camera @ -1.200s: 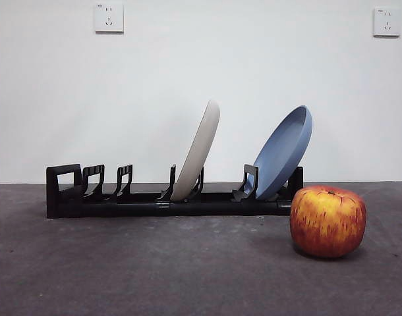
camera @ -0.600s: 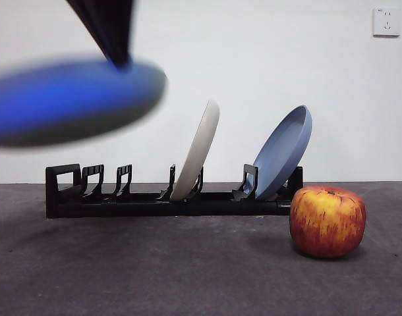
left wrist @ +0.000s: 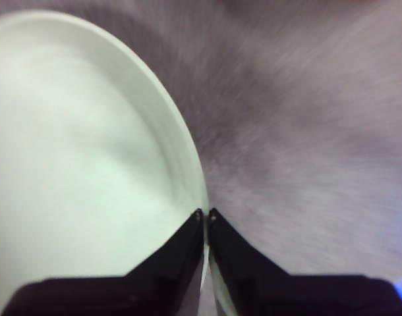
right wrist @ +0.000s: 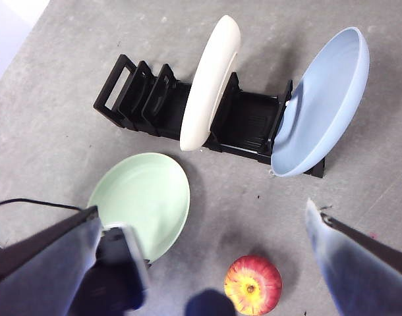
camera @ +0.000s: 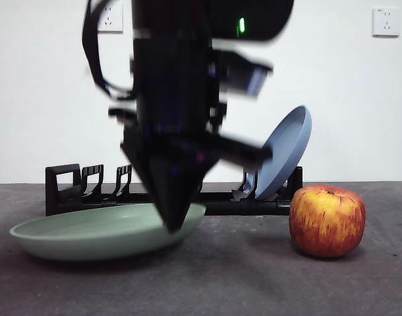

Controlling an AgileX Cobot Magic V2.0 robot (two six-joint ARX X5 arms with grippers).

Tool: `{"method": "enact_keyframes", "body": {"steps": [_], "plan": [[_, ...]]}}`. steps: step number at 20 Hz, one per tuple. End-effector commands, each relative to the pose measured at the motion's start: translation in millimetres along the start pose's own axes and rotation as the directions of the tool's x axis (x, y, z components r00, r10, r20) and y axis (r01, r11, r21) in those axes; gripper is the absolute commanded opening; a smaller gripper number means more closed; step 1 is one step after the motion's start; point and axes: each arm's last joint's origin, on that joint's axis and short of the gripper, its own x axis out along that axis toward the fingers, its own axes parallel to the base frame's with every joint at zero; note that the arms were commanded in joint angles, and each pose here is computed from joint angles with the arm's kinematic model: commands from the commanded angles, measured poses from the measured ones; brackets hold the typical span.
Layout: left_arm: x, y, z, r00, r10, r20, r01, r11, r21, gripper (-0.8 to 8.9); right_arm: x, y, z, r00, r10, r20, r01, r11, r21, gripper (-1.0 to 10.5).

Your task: Take the green plate from the plate rack,put the plate on the table,take the apple from the table,put the apple in the plate

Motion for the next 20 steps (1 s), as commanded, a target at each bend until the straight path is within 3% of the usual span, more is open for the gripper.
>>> {"method": "enact_keyframes", "body": {"steps": [1, 4, 7, 10, 15, 18, 20], "plan": [[16, -4, -1, 0.999, 0.012, -0.047, -0.011, 1.0, 0.023, -0.09, 1, 0, 1, 1.0, -0.001, 0.0, 0.001, 1.0, -0.012, 6.0], [20, -8, -1, 0.995, -0.062, -0.072, 0.064, 0.998, 0.02, -0.02, 1, 0, 1, 1.0, -0.002, 0.0, 0.002, 1.0, -0.015, 6.0], [20, -8, -1, 0.995, -0.058, -0.077, 0.059, 0.998, 0.017, 0.13, 1, 0, 1, 1.0, -0.002, -0.001, 0.002, 1.0, -0.015, 6.0], [21, -3, -1, 0.995, -0.051, -0.085, 0.052, 0.999, 0.005, 1.36, 1, 0, 1, 1.0, -0.001, -0.001, 0.001, 1.0, -0.014, 6.0], [22, 3, 0, 0.995, -0.045, -0.084, 0.044, 0.999, -0.01, 1.36, 1, 0, 0, 1.0, -0.002, -0.011, 0.002, 1.0, -0.011, 6.0], [11, 8, 0, 0.997, -0.053, -0.052, 0.052, 0.998, -0.018, 1.46, 1, 0, -1, 1.0, -0.006, -0.018, 0.006, 1.0, -0.012, 6.0], [-16, 17, -2, 0.998, -0.066, 0.014, 0.067, 0.997, -0.036, 2.3, 1, -1, -1, 1.0, -0.018, -0.018, 0.018, 1.0, -0.012, 6.0]]}}
